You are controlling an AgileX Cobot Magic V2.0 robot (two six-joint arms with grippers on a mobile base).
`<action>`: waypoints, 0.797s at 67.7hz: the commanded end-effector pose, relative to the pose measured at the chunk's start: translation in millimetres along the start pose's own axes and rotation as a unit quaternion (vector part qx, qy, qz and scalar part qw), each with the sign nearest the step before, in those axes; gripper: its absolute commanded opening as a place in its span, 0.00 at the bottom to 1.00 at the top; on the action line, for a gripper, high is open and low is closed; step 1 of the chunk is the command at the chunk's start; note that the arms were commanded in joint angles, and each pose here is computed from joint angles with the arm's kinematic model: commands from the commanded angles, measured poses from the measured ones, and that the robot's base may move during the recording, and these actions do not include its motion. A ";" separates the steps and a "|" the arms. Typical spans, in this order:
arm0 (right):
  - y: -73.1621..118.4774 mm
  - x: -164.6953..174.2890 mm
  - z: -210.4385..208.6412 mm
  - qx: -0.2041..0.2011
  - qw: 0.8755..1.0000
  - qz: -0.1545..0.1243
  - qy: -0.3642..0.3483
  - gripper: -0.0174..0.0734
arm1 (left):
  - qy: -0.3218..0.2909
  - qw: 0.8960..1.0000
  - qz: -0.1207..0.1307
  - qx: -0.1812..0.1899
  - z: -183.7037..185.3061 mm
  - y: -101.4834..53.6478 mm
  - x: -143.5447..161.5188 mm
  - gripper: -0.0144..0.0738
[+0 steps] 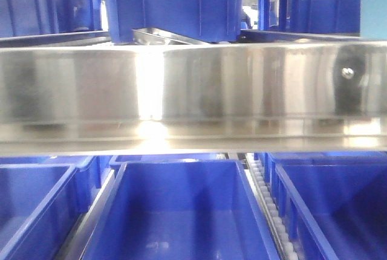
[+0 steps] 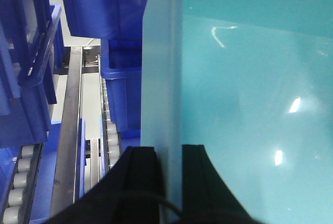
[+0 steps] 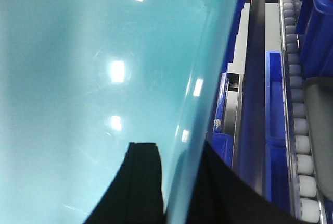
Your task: Move two blue bins to right shelf middle
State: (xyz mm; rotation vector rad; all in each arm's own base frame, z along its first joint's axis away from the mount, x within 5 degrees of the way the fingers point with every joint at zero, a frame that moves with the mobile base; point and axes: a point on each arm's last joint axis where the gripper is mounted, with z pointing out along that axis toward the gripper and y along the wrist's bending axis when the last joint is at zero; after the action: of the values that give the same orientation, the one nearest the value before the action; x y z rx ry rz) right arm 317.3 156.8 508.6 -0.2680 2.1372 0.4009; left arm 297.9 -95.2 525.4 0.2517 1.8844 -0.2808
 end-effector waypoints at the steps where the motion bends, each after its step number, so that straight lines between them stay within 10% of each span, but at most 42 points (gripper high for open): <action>1: 0.7 -4.8 -3.8 -0.008 1.000 -0.009 -0.021 0.02 | -0.060 0.998 -0.015 0.015 -9.5 -3.9 -13.8 0.04; 54: 2.2 -12.9 9.5 -0.016 0.998 -0.009 -0.067 0.02 | -0.061 0.998 -0.015 0.015 -9.5 -3.9 -13.8 0.04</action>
State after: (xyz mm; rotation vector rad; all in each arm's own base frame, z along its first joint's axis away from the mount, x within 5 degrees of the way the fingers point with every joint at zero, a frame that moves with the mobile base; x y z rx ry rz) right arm 332.3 164.8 506.1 -0.2596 2.0594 0.4299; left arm 299.5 -92.9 527.7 0.2500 1.8550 -0.2473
